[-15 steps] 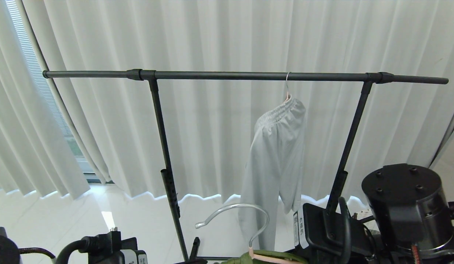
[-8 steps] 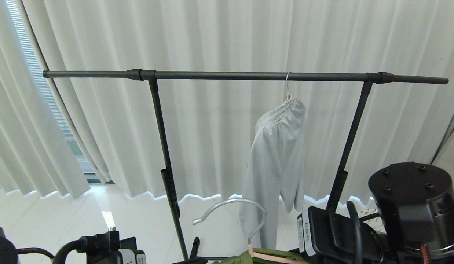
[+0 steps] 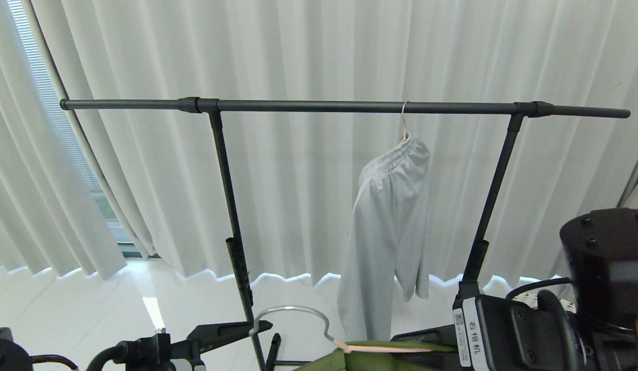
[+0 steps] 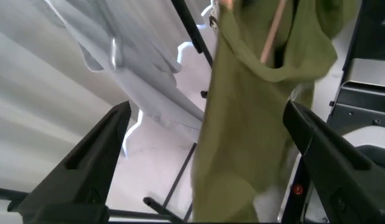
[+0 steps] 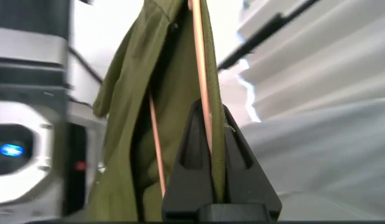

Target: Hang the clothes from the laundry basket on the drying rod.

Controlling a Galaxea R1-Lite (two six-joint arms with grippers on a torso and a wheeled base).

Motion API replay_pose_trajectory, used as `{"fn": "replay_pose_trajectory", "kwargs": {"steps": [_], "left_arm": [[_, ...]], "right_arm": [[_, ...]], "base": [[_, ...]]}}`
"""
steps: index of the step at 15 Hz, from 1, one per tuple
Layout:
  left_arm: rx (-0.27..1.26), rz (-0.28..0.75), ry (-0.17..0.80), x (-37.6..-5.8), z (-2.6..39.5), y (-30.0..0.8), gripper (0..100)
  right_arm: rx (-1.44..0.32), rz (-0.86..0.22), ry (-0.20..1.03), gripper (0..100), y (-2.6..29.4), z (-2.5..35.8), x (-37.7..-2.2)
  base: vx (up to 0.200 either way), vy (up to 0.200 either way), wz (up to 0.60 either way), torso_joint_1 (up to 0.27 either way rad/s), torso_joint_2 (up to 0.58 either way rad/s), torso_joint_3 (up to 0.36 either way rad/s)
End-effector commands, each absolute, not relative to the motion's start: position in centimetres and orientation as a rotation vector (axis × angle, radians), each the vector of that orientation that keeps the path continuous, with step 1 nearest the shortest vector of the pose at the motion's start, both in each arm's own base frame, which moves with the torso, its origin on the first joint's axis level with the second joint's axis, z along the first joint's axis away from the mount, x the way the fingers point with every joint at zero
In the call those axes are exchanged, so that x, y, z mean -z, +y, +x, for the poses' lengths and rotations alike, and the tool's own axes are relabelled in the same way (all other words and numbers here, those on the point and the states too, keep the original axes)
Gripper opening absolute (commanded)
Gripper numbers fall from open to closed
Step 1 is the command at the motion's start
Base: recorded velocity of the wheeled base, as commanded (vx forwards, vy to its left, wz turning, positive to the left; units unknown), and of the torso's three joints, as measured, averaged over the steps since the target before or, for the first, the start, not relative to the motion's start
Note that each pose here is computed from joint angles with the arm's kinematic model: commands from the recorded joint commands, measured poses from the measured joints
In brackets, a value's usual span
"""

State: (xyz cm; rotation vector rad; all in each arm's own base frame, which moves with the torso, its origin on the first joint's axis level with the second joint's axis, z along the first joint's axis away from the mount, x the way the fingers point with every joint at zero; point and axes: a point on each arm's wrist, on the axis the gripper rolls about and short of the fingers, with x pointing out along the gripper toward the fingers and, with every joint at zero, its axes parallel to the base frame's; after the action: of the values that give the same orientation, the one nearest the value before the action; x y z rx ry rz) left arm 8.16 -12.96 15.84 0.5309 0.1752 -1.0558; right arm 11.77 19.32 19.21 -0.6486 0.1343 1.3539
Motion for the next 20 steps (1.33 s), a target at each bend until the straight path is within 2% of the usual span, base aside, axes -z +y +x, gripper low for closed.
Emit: {"fn": "replay_pose_trajectory", "kwargs": {"steps": [1, 4, 7, 9, 13, 20], "left_arm": [[1.049, 0.538, 0.203, -15.2, 8.1, -12.7, 100], [0.963, 0.551, 0.280, -13.6, 8.7, -11.2, 100], [0.759, 0.528, 0.393, -12.3, 10.6, -8.7, 100], [0.695, 0.524, 0.453, -11.6, 11.7, -8.3, 100], [0.703, 0.534, 0.504, -10.7, 11.5, -8.1, 100], [0.726, 0.528, 0.490, -10.8, 11.3, -8.2, 100]], "right_arm": [[-1.312, -0.671, 0.083, 0, 18.2, 12.3, -19.9], [-1.276, -0.671, 0.049, 0, 17.3, 12.4, -20.7], [-1.261, -0.647, -0.001, 0, 16.2, 11.9, -21.8], [-1.281, -0.631, -0.026, 0, 15.9, 11.6, -22.2], [-1.275, -0.626, -0.043, 0, 15.9, 11.6, -22.5], [-1.266, -0.616, -0.078, 0, 15.2, 11.1, -23.2]], "base": [[0.000, 0.000, 0.00, 0.000, 0.00, 0.000], [0.000, 0.000, 0.00, 0.000, 0.00, 0.000], [0.000, 0.000, 0.00, 0.000, 0.00, 0.000], [0.000, 0.000, 0.00, 0.000, 0.00, 0.000], [0.000, 0.000, 0.00, 0.000, 0.00, 0.000], [0.000, 0.000, 0.00, 0.000, 0.00, 0.000]]}}
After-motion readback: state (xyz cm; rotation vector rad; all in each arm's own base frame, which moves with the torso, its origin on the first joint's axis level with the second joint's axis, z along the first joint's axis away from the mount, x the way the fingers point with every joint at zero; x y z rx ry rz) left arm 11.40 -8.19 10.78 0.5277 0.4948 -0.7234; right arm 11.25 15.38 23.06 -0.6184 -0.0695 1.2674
